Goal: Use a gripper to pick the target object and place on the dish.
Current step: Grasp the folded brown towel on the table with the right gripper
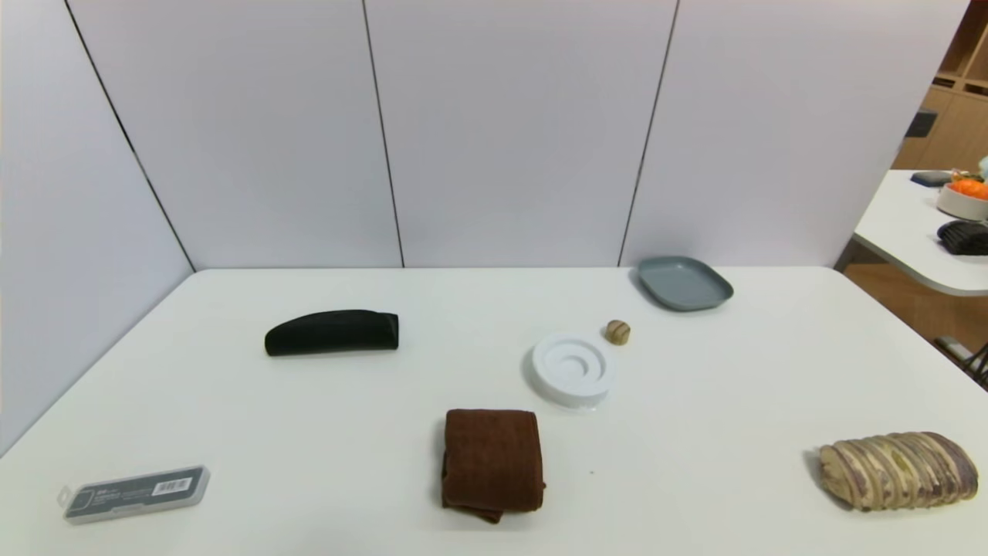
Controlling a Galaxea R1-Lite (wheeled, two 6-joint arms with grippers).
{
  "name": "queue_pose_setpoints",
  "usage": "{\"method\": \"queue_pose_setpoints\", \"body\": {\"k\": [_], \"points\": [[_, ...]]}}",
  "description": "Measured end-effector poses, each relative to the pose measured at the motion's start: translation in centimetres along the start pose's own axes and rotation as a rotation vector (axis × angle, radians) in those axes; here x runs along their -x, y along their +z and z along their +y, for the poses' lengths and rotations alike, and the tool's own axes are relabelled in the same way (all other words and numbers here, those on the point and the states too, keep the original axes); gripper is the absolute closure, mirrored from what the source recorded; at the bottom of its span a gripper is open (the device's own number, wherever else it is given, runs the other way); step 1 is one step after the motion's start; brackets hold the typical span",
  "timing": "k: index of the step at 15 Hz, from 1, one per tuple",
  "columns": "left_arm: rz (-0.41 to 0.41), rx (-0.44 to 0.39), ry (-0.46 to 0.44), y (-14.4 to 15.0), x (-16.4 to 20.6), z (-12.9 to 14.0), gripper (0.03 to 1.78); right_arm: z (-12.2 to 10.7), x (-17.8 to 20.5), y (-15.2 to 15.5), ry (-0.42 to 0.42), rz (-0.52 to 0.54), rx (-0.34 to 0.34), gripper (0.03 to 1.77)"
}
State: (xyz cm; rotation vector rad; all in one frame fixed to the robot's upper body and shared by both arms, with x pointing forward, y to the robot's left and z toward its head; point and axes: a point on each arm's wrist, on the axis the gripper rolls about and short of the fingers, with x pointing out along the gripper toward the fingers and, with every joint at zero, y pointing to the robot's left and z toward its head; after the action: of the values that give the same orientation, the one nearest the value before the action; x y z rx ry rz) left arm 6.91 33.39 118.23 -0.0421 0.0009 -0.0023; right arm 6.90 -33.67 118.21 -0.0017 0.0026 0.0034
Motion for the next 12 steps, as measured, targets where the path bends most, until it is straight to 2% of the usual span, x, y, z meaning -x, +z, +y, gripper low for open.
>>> {"method": "queue_pose_setpoints", "body": {"k": [4, 6, 9, 12], "points": [[0.000, 0.000, 0.000, 0.0, 0.0, 0.0, 0.12, 0.0, 0.0, -0.1, 0.001, 0.012, 0.006, 0.09], [0.000, 0.000, 0.000, 0.0, 0.0, 0.0, 0.12, 0.0, 0.0, 0.8, 0.005, 0.011, -0.001, 0.09], [0.000, 0.000, 0.000, 0.0, 0.0, 0.0, 0.12, 0.0, -0.1, 4.8, 0.021, 0.032, -0.009, 0.09], [0.000, 0.000, 0.000, 0.0, 0.0, 0.0, 0.12, 0.0, -1.8, 9.3, 0.062, 0.105, 0.001, 0.09]]}}
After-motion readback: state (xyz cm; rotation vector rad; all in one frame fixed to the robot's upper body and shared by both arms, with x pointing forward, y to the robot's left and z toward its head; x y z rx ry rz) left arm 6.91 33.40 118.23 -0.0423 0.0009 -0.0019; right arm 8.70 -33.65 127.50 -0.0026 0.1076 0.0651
